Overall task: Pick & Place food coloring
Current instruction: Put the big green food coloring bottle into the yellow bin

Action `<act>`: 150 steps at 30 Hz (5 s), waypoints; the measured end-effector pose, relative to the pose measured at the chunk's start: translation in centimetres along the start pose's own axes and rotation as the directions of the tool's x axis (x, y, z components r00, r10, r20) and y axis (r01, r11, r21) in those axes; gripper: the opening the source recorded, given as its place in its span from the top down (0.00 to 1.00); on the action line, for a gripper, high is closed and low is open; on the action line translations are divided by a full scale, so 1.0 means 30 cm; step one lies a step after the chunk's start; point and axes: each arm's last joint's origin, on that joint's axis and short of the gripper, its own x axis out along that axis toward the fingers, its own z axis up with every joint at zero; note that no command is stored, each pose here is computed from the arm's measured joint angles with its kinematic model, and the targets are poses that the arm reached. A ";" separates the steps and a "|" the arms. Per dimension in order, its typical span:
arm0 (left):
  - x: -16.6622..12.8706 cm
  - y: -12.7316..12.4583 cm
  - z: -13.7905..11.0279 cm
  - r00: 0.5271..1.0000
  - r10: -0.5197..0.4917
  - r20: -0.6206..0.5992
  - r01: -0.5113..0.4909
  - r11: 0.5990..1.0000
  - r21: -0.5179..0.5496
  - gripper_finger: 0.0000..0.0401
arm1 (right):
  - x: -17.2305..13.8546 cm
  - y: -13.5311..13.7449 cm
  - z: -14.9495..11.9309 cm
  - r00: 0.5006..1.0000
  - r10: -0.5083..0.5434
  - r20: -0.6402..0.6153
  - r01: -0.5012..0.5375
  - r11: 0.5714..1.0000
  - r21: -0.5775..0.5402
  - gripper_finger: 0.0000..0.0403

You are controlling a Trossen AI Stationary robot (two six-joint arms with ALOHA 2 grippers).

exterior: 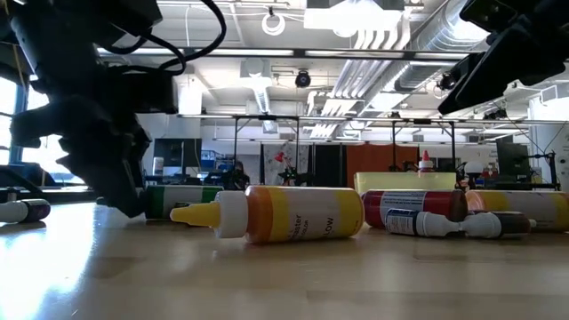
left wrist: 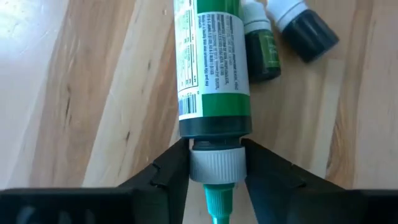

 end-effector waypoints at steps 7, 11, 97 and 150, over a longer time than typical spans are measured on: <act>-0.001 0.001 -0.001 1.000 0.005 -0.007 -0.005 0.999 0.037 0.70 | 0.000 -0.001 0.004 1.000 -0.007 0.012 0.007 1.000 0.006 0.51; -0.029 -0.016 0.046 1.000 0.005 -0.001 -0.004 0.991 0.136 0.70 | 0.003 0.004 0.028 0.995 -0.039 0.092 0.037 0.999 0.015 0.51; -0.174 0.092 0.538 0.937 0.067 0.344 -0.251 0.815 0.522 0.69 | 0.298 -0.115 0.145 0.896 -0.163 0.414 0.164 0.986 0.034 0.51; 0.264 0.630 1.023 0.788 0.467 0.403 -0.435 -0.042 0.899 0.69 | -0.186 -0.097 0.182 0.452 -0.836 0.312 0.833 0.520 0.186 0.51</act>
